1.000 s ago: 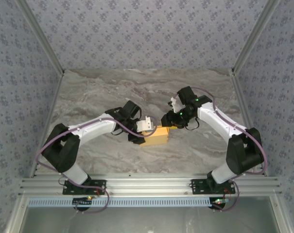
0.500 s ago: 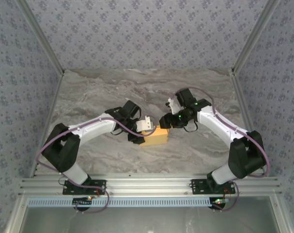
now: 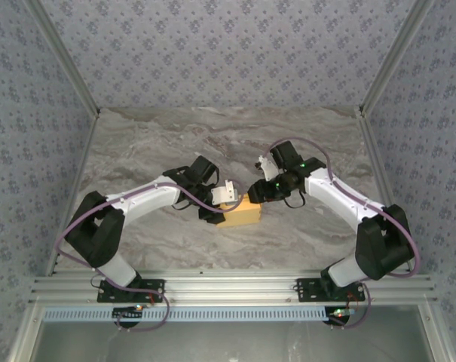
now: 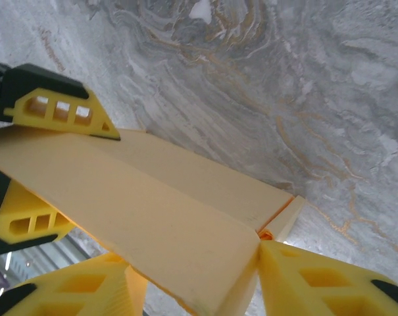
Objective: Fold the paper box
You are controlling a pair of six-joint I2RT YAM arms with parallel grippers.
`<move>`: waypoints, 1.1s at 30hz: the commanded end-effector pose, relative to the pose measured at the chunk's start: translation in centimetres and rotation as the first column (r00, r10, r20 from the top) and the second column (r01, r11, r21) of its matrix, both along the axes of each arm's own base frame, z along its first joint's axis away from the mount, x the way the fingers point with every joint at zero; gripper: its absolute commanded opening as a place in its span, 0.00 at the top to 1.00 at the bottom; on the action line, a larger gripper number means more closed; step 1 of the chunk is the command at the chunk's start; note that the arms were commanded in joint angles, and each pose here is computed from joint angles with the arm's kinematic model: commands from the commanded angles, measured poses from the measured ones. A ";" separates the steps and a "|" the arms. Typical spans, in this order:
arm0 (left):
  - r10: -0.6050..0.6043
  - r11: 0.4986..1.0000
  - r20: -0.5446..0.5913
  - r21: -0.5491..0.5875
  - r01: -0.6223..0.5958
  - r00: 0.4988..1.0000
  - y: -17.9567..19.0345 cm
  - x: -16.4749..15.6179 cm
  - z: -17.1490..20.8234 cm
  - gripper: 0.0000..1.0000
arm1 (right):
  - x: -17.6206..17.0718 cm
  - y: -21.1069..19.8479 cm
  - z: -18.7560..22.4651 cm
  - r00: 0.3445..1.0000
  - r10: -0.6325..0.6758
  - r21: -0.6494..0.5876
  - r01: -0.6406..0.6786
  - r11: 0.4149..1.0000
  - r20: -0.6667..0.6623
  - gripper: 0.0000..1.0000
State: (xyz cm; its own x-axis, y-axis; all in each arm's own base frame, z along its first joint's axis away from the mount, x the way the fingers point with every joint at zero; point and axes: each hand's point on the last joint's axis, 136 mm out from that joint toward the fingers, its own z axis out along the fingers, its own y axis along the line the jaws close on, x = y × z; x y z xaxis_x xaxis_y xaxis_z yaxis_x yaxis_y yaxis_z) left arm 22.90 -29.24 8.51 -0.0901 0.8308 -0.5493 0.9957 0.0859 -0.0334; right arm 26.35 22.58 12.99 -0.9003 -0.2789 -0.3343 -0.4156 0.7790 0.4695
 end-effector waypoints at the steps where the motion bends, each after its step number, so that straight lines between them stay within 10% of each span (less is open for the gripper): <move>1: -0.028 1.000 -0.045 0.008 0.029 0.999 -0.1 -0.9 -0.7 0.48 | 0.3 -0.3 0.1 0.998 -0.061 -0.020 0.061 0.998 0.011 0.57; 33: -0.007 0.999 -0.019 0.054 0.008 1.000 0.3 -0.4 -1.3 0.48 | -0.4 0.6 1.6 0.989 -0.120 -0.076 0.113 0.991 -0.085 0.72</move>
